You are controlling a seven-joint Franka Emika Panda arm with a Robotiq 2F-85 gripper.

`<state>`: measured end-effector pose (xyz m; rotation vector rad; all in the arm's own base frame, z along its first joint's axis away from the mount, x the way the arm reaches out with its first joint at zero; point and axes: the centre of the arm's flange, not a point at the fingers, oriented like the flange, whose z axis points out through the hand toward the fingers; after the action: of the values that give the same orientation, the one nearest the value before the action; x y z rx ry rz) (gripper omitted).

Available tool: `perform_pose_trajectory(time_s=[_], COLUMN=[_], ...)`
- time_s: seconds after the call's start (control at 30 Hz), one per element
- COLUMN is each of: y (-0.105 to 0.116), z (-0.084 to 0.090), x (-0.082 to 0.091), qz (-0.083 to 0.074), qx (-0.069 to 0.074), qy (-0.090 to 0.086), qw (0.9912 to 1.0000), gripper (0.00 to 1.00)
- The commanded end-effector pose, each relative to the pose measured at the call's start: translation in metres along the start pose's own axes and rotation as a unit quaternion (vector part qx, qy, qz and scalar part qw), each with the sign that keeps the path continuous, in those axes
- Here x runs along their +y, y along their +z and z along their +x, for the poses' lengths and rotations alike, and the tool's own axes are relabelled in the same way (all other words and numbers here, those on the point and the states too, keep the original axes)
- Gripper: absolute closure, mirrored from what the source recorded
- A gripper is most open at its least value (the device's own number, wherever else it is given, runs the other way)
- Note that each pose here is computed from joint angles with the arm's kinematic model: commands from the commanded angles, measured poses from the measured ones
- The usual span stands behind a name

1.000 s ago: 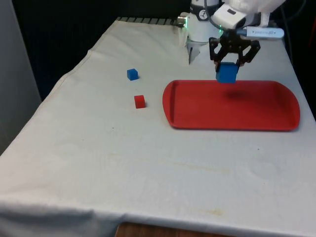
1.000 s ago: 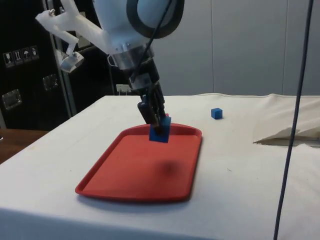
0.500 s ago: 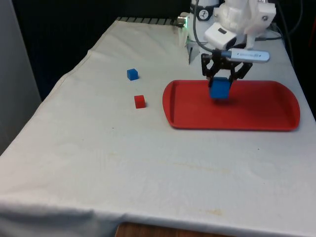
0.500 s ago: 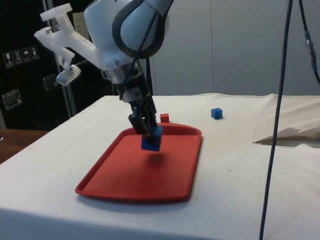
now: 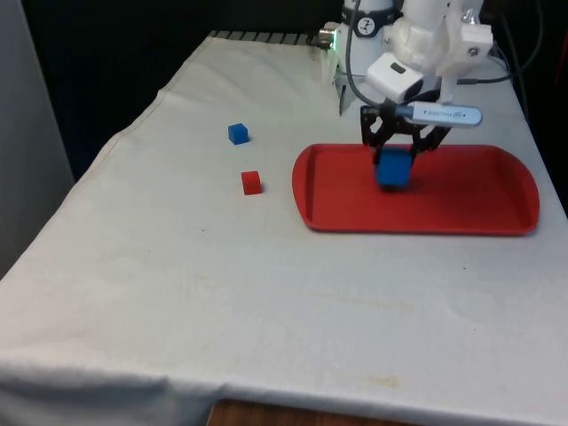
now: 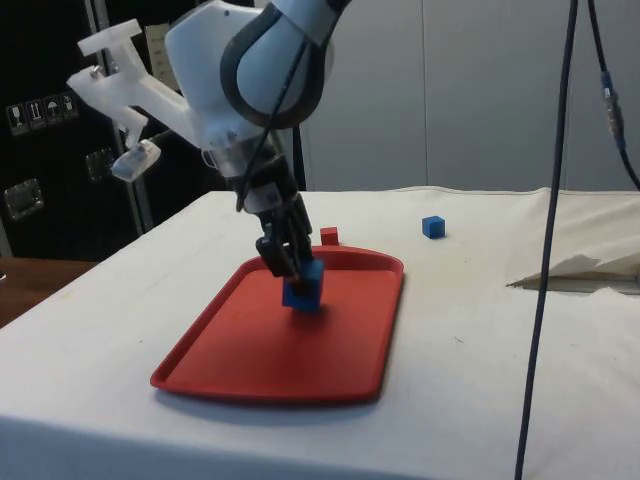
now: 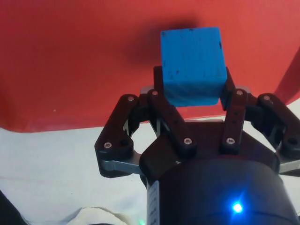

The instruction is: Pick up the largest block and place it onto the tray.

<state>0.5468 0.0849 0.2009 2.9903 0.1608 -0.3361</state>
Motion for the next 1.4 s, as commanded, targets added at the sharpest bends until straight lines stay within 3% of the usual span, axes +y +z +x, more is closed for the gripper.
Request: perform_pose_trajectory(time_s=[0.0,0.1,0.17,0.43,0.8,1.0,1.03,1.33,1.37], y=[0.003,0.004,0.004,0.004,0.004,-0.019,-0.013,-0.053,-0.049], z=[0.002,0.004,0.004,0.004,0.004,0.002,0.004,-0.003,-0.002], x=[-0.001,-0.001,-0.001,-0.002,-0.001,-0.004,-0.003,-0.001,-0.002], qz=[0.0,0.0,0.0,0.0,-0.001,-0.003,-0.001,0.001,0.004], qx=[0.001,0.001,0.002,0.001,0.001,0.011,0.009,0.024,0.023], qy=[0.0,-0.001,0.0,-0.001,0.0,0.0,-0.001,0.0,-0.001], qw=[1.0,1.0,1.0,1.0,1.0,0.99993,0.99996,0.99972,0.99973], gripper=[1.0,0.99,0.87,0.0,0.0,0.0,0.0,0.0,0.0])
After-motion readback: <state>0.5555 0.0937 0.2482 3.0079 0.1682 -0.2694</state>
